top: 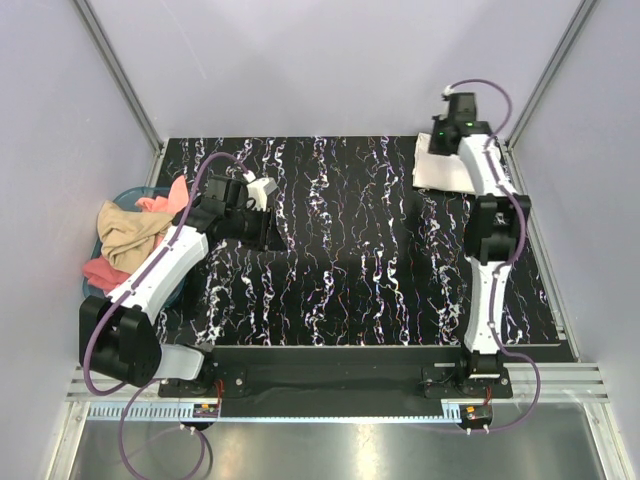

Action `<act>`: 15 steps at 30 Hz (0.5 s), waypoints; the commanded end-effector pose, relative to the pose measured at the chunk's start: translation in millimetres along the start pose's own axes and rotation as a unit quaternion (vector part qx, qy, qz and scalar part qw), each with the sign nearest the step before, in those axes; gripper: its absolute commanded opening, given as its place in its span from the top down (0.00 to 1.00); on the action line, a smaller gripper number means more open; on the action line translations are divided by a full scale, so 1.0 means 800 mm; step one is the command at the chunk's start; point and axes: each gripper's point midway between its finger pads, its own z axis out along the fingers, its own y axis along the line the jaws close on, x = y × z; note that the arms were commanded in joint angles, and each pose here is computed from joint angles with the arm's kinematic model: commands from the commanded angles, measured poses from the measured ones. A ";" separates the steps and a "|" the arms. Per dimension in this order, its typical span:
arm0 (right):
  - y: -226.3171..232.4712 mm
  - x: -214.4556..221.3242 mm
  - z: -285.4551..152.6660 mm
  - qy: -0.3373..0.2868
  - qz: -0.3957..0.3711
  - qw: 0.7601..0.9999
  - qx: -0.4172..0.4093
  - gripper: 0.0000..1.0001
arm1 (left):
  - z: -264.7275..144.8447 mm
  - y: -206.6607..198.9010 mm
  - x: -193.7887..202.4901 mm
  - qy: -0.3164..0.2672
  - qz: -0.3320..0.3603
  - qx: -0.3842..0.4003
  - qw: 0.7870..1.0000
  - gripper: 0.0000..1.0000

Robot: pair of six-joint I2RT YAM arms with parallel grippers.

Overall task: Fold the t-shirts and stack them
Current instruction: Neatly place the folded tshirt to the corner

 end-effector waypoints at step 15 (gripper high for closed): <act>0.056 0.094 0.096 0.083 -0.077 0.993 -0.026 0.97 | -0.004 -0.012 -0.017 -0.025 0.021 0.017 0.999 0.70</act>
